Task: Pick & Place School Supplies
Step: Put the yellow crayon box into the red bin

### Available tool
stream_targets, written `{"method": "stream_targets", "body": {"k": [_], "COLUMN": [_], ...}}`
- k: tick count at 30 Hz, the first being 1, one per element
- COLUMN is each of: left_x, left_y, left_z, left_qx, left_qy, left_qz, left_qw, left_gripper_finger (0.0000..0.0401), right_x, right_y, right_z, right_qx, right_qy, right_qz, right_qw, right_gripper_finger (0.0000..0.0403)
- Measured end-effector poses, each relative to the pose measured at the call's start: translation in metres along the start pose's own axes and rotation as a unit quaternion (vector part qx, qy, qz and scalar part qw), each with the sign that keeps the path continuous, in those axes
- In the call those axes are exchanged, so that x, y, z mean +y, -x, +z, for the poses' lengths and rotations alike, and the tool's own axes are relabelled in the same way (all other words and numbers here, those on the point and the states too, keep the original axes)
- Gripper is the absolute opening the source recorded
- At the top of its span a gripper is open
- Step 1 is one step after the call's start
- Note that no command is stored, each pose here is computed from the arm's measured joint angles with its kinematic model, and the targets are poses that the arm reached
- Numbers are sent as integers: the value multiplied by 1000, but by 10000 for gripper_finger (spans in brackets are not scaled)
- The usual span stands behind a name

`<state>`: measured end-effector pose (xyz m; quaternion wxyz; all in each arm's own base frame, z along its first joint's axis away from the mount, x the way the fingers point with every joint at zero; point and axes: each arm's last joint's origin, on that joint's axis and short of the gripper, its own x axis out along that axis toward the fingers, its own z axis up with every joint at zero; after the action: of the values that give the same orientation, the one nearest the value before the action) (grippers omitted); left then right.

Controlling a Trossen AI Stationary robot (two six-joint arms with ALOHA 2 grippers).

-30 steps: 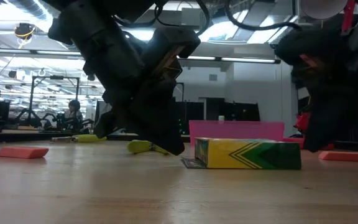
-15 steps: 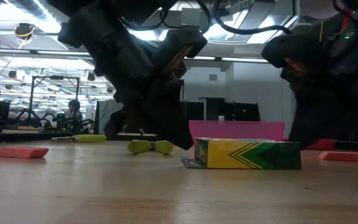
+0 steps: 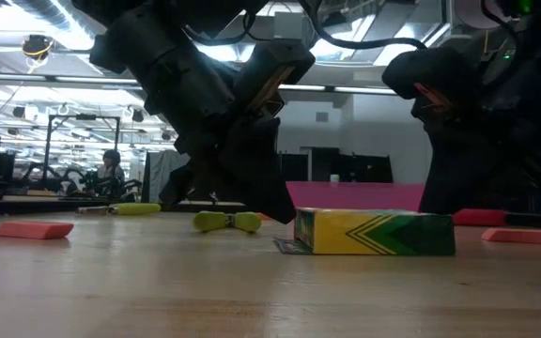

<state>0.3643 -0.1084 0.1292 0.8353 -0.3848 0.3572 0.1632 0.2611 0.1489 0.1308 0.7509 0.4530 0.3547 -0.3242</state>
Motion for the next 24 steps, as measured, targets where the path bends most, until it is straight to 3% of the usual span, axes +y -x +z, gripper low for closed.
{"method": "stream_targets", "body": {"k": [24], "left_x": [0], "left_y": [-1], "left_z": [3], "left_qx": [-6], "left_qy": [-13], "left_qz": [-7], "left_qw": [1000], "left_gripper_finger": [3], "right_x": [5], "right_y": [0], "right_z": [-1], "right_qx": [-1], "right_qy": [-6], "right_qz": [27], "right_qw": [1000], "right_gripper_finger": [1]}}
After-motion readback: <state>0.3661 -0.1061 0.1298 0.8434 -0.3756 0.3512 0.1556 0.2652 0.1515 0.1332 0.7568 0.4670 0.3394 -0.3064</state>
